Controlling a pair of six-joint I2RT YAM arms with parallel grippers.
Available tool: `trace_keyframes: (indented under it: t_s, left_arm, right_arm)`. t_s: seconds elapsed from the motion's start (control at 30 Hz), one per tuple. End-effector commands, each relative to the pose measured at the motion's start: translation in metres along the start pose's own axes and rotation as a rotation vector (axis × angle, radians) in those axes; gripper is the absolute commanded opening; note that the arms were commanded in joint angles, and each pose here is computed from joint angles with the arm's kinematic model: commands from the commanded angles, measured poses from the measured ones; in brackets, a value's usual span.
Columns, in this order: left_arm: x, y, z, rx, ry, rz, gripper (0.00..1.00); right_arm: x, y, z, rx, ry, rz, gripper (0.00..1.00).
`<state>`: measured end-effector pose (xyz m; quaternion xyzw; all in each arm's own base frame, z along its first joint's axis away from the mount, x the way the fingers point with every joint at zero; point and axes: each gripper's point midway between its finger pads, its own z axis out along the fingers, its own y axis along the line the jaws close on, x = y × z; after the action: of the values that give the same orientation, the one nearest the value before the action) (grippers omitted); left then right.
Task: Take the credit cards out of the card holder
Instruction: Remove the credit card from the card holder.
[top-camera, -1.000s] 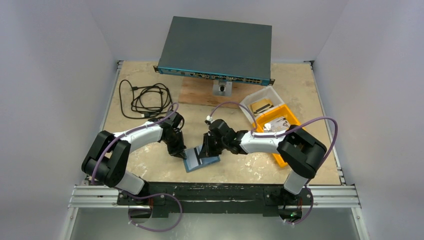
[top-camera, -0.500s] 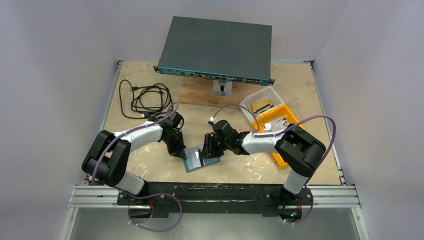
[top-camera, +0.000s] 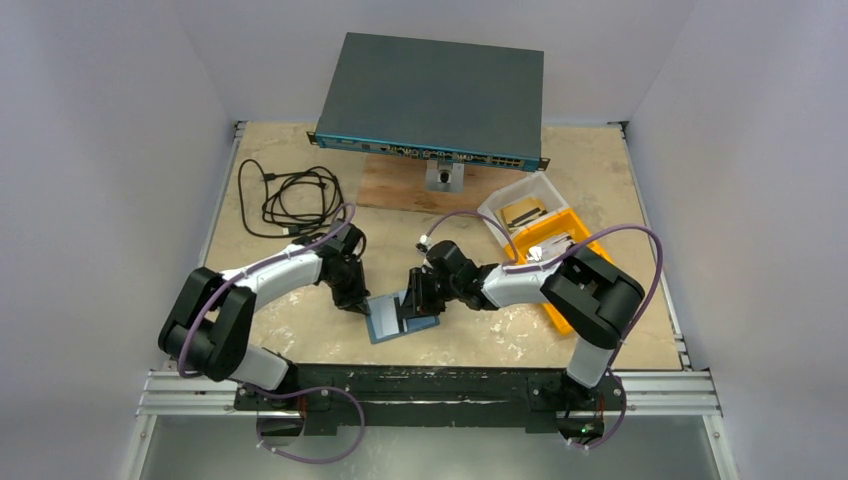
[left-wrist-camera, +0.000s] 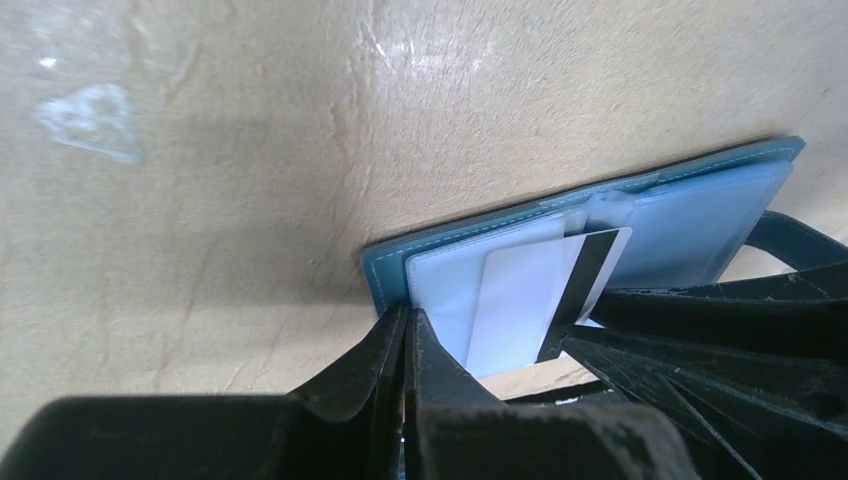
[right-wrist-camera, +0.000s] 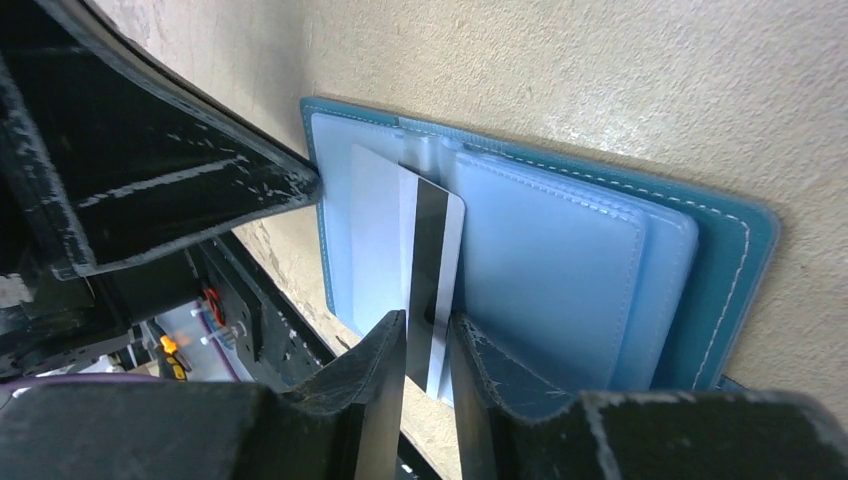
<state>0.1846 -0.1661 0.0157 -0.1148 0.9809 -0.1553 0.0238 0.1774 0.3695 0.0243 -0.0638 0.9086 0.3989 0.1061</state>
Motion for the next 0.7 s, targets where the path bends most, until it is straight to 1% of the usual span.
trace_keyframes:
  t_s: [0.0, 0.1, 0.23, 0.47, 0.67]
  left_arm:
    - [-0.021, -0.003, -0.018, 0.016, -0.135, 0.063, 0.03]
    - [-0.024, -0.016, -0.034, 0.07, -0.172, 0.088, 0.06]
    - [-0.024, -0.03, -0.043, 0.134, -0.186, 0.111, 0.06]
    - [-0.015, -0.031, -0.015, 0.149, -0.11, 0.113, 0.0]
    - [-0.004, -0.025, 0.012, 0.141, -0.043, 0.082, 0.0]
  right_arm:
    - [0.005, -0.012, 0.003, 0.023, 0.014, 0.021, 0.23]
    - [0.005, -0.014, 0.003, 0.024, 0.015, 0.025, 0.23]
    - [0.005, -0.014, 0.004, 0.023, 0.016, 0.025, 0.23]
    - [0.004, -0.015, 0.004, 0.026, 0.015, 0.028, 0.23]
    - [0.002, -0.017, 0.003, 0.028, 0.008, 0.031, 0.23]
